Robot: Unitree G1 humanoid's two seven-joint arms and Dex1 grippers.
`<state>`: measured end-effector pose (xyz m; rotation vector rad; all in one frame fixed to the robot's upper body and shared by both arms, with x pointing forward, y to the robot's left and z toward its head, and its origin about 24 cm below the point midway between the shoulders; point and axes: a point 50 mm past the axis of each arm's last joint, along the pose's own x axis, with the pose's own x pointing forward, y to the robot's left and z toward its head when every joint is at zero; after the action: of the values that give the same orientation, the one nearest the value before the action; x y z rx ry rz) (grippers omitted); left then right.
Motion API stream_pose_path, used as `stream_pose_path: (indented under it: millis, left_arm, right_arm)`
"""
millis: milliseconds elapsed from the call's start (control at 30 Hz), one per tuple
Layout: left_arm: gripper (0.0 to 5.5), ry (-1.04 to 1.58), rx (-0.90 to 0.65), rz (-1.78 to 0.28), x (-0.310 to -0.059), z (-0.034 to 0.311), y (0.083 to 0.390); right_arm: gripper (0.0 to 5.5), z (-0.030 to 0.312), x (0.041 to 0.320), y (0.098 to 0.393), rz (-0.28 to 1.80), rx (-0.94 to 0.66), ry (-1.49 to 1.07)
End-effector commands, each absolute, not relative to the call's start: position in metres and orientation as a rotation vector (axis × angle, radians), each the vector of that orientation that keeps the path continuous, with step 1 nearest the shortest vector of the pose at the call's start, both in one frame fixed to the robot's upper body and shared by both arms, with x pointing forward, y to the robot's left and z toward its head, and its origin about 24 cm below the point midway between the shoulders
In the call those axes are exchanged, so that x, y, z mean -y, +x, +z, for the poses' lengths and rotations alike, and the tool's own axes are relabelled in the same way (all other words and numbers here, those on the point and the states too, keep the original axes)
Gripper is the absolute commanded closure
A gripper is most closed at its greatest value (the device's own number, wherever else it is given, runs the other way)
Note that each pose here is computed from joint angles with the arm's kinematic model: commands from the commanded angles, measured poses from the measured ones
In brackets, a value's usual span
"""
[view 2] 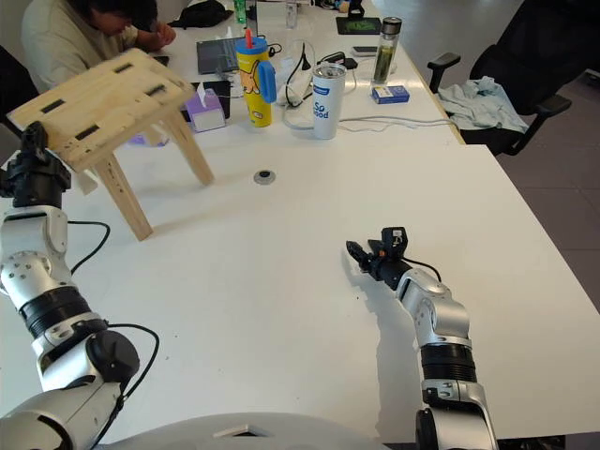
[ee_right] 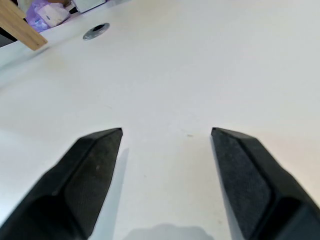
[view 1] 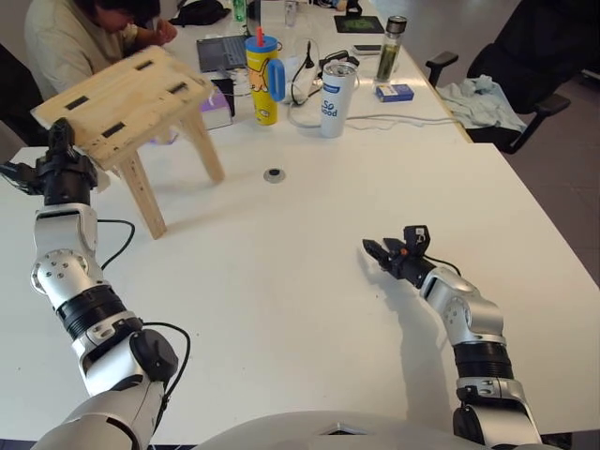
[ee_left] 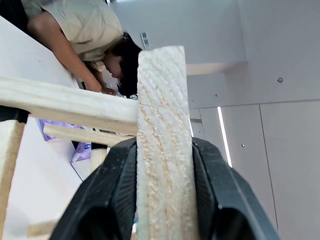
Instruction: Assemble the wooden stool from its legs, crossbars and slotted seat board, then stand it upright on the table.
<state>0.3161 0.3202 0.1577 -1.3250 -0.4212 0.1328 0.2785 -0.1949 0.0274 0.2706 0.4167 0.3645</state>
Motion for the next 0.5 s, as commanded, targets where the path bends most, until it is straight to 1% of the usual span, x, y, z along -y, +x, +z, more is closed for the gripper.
stream_pose_path:
  millis: [33, 100, 233, 267, 333, 400, 500]
  left_arm:
    - [4.17, -1.283, 0.167, 0.228, -0.305, 0.098, 0.323]
    - [4.17, -1.257, 0.143, 0.23, -0.303, 0.091, 0.327]
    - [4.17, -1.268, 0.128, 0.296, -0.304, 0.081, 0.341]
    - [3.81, -1.289, 0.143, 0.314, -0.305, 0.084, 0.346]
    - [3.59, -1.327, 0.202, 0.33, -0.309, 0.095, 0.353]
    - [3.26, -1.345, 0.25, 0.322, -0.315, 0.107, 0.357]
    - [2.82, -1.358, 0.29, 0.335, -0.323, 0.118, 0.36]
  right_arm:
    - [2.17, 0.031, 0.192, 0.281, 0.362, -0.409, 0.28]
    - [2.17, 0.03, 0.191, 0.28, 0.363, -0.412, 0.28]
    - [2.17, 0.027, 0.189, 0.279, 0.37, -0.422, 0.285]
    - [2.17, 0.027, 0.188, 0.279, 0.371, -0.424, 0.283]
    - [2.17, 0.026, 0.186, 0.279, 0.379, -0.427, 0.284]
    - [2.17, 0.025, 0.183, 0.279, 0.392, -0.433, 0.273]
    - [2.17, 0.021, 0.18, 0.275, 0.393, -0.444, 0.278]
